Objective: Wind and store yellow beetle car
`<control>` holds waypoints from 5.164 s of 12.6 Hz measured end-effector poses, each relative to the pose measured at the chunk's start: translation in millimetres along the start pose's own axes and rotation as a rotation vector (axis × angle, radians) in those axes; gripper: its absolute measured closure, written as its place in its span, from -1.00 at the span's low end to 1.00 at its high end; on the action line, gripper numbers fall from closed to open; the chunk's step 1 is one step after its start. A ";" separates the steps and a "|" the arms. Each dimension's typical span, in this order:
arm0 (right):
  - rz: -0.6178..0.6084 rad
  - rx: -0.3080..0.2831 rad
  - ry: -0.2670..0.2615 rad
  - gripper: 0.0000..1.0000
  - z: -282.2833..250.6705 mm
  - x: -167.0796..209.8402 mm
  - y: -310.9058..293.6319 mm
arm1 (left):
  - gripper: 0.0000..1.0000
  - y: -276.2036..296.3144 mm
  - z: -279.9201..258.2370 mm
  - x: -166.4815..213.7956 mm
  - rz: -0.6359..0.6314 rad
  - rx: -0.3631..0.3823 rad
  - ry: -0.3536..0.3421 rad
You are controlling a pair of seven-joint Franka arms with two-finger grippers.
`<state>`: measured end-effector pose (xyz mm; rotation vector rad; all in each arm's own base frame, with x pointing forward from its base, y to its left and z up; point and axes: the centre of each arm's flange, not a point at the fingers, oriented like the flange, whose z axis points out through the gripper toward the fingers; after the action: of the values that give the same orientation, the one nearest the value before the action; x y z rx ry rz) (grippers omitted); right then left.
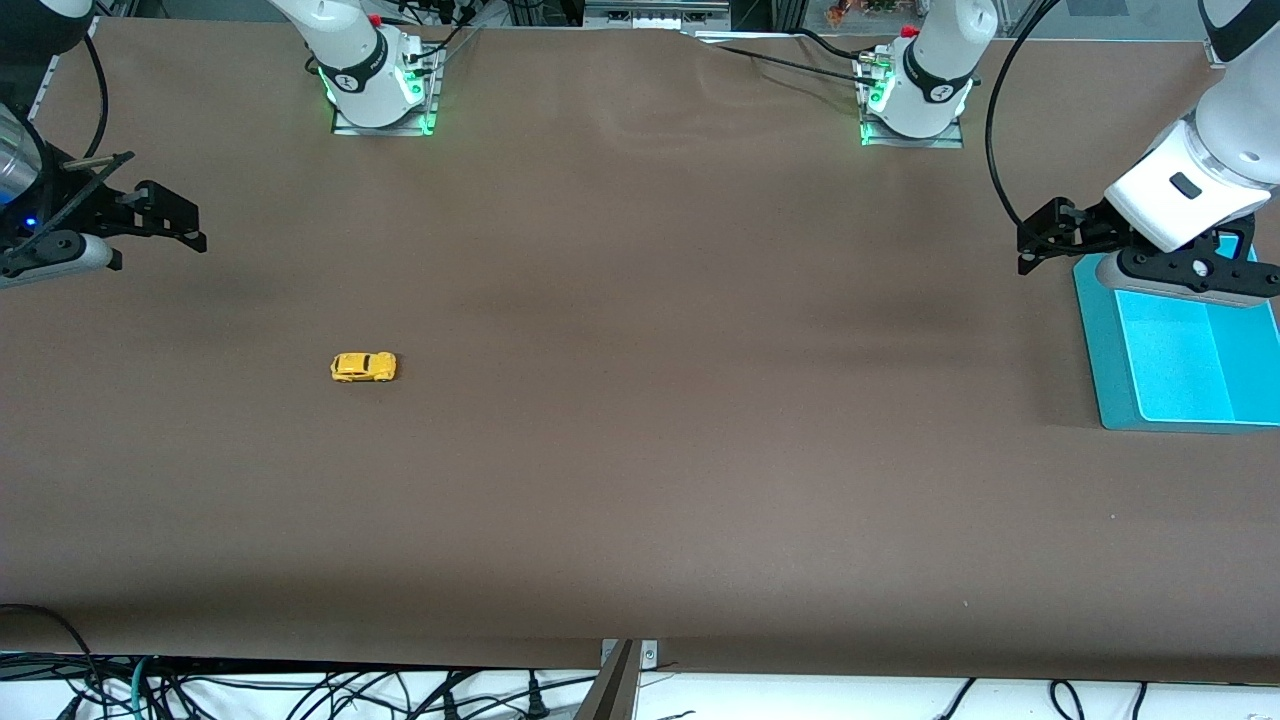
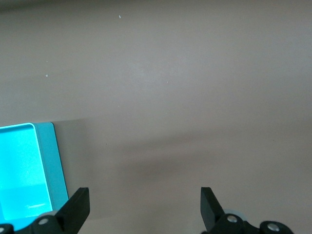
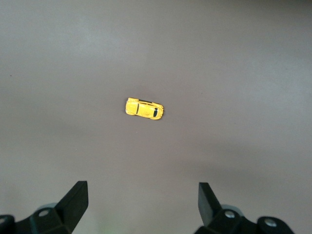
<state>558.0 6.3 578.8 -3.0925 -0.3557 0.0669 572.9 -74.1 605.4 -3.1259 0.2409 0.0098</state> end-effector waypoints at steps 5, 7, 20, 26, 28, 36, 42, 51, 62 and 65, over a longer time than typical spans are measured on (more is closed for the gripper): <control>0.027 0.001 -0.006 -1.00 1.9 0.9 -1.4 | -1.00 0.0 0.0 0.0 0.000 0.000 0.000; 0.027 0.002 -0.010 -1.00 4.4 2.0 -1.1 | -1.00 0.0 0.0 0.0 0.000 0.000 0.000; 0.039 0.006 -0.026 -1.00 3.4 0.8 -1.5 | -1.00 0.1 0.0 0.0 0.000 0.000 0.000; 0.036 0.007 -0.035 -1.00 7.5 2.8 -2.9 | -1.00 0.1 0.0 0.0 0.000 0.000 0.000; 0.036 0.008 -0.036 -1.00 8.2 3.1 -2.9 | -1.00 0.1 0.0 0.0 0.000 0.000 0.000; 0.036 0.008 -0.038 -1.00 8.9 2.9 -2.9 | -1.00 0.0 0.0 0.0 0.000 0.000 0.000; 0.036 0.012 -0.055 -1.00 15.9 2.0 -2.9 | -1.00 0.0 0.0 0.0 0.000 0.000 0.000; -0.519 0.023 -0.058 -1.00 154.7 6.9 -40.3 | -1.00 -0.2 0.0 0.0 0.000 0.000 0.000; -1.294 -0.063 0.079 -1.00 334.9 -1.8 -35.8 | -1.00 -0.2 -0.2 0.0 0.000 0.000 0.000; -1.356 -0.079 0.098 -1.00 358.2 1.9 -34.0 | -1.00 -0.1 0.1 -0.3 0.000 0.000 -0.003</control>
<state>535.7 48.1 222.1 -2.2130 -2.2451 -0.1295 572.6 -73.9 605.3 -3.1258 0.2404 0.0143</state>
